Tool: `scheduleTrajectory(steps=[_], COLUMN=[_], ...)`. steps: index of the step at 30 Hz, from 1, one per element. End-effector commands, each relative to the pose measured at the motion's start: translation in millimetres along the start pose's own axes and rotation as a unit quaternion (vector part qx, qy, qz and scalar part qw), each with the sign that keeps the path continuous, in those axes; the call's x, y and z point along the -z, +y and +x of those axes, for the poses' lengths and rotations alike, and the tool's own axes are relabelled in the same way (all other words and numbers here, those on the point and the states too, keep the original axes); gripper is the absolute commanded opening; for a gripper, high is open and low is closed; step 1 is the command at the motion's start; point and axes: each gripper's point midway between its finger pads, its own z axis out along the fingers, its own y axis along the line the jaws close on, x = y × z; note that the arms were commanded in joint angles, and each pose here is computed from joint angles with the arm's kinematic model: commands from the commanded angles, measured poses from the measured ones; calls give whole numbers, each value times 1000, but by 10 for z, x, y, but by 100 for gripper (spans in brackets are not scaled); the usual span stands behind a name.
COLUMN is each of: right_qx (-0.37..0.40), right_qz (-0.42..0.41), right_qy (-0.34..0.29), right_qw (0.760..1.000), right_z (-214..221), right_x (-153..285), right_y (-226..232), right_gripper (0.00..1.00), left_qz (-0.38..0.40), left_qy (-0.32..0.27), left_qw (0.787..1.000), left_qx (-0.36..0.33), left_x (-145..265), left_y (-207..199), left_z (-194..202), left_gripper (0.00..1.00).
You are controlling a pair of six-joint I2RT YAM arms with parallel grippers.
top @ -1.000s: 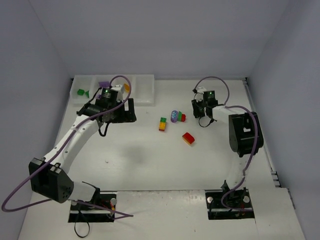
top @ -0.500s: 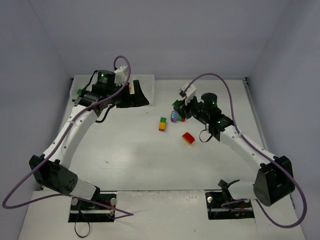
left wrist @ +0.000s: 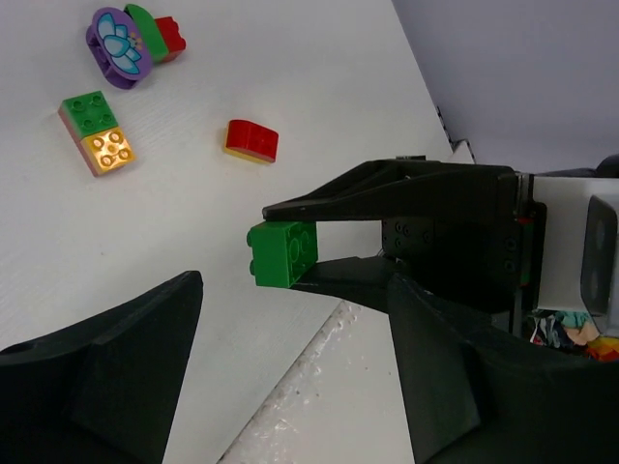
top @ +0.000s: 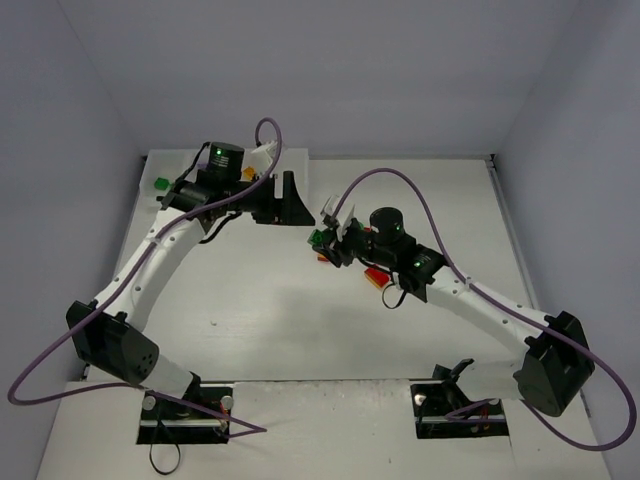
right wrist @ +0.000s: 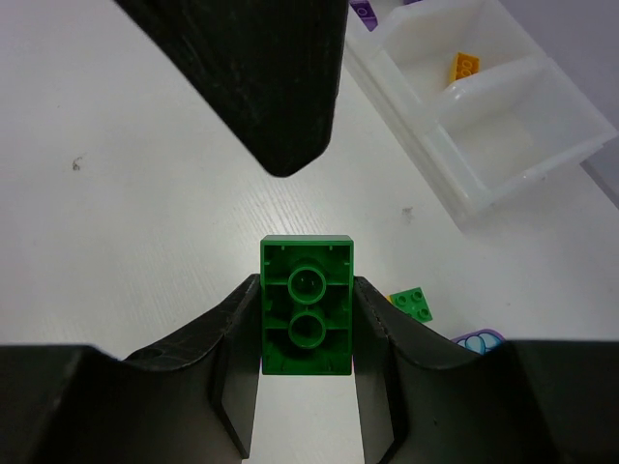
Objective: Sort the legos into containers by color
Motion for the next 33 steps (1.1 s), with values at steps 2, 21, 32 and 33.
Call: scheduleTrajectory(steps=[2, 21, 32, 33], right_qx=[31, 47, 23, 19], right_qz=[17, -6, 9, 15], right_qy=[-72, -81, -56, -52], right_qw=[997, 996, 998, 998], right_z=[-535, -634, -469, -448], right_x=[57, 24, -22, -18], right_y=[-101, -50, -93, -116], right_gripper=[3, 5, 75, 79], left_qz=[31, 39, 8, -1], left_qy=[14, 57, 30, 30], left_qw=[999, 997, 999, 999], left_qx=[-30, -18, -36, -38], left_x=[-1, -391, -384, -371], left_y=[-95, -14, 131, 190], left_z=[52, 147, 18, 14], left_gripper=[70, 44, 0, 0])
